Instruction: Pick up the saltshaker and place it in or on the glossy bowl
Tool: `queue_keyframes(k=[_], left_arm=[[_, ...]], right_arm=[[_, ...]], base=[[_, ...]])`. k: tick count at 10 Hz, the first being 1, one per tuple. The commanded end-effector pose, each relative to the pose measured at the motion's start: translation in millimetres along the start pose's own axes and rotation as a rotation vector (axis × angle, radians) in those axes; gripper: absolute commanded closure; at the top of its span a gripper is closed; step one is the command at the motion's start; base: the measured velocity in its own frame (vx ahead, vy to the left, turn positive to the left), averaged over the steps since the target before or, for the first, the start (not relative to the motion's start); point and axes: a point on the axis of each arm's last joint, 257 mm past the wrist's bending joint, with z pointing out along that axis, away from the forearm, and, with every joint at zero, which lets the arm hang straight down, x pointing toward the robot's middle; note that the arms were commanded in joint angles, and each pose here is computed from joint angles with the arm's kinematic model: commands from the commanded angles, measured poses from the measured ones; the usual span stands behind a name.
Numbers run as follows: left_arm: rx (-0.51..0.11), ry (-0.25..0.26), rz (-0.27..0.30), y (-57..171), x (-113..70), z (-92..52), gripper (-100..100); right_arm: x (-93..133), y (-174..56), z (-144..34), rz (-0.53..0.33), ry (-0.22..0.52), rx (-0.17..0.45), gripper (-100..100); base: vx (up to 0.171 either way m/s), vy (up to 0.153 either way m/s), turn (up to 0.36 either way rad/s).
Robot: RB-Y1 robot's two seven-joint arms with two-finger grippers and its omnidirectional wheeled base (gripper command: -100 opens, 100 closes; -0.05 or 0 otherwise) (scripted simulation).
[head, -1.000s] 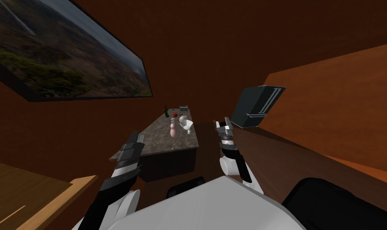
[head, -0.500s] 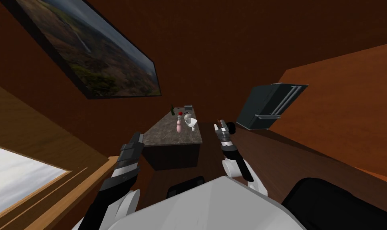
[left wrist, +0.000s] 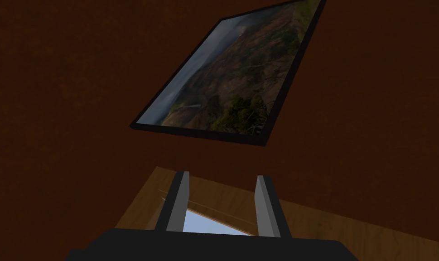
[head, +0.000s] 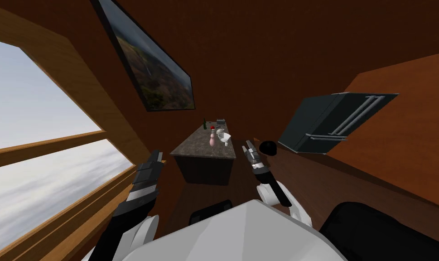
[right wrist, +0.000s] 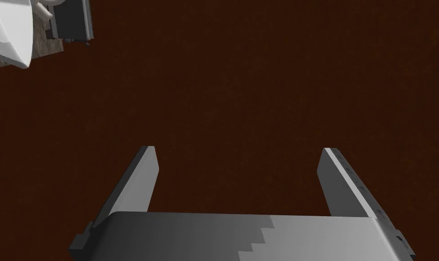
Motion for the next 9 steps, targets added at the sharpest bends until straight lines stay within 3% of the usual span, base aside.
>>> queue_keyframes(k=[1, 2, 3, 7, 8, 9], left_arm=[[0.000, 0.000, 0.000, 0.0, 0.0, 0.0, 0], [0.000, 0.000, 0.000, 0.0, 0.0, 0.0, 0], [0.000, 0.000, 0.000, 0.0, 0.0, 0.0, 0], [0.000, 0.000, 0.000, 0.0, 0.0, 0.0, 0], [0.000, 0.000, 0.000, 0.0, 0.0, 0.0, 0], [0.000, 0.000, 0.000, 0.1, -0.1, -0.1, 0]], right_arm=[[-3.8, -25.8, -8.6, -0.038, 0.028, 0.075, -100], [-7.2, -43.3, -15.4, -0.067, 0.047, 0.128, -100], [-6.8, -43.2, -15.2, -0.071, 0.053, 0.128, -100], [-34.8, -115.3, -53.3, -0.200, 0.114, 0.360, -100], [-34.9, -115.6, -53.2, -0.207, 0.123, 0.362, -100], [-45.9, -133.3, -65.3, -0.245, 0.136, 0.424, -100]], base=[[-0.129, 0.078, 0.305], [-0.153, 0.117, 0.389], [-0.088, 0.087, 0.120], [-0.100, 0.127, 0.333], [-0.067, 0.086, 0.117], [-0.041, 0.077, 0.300]])
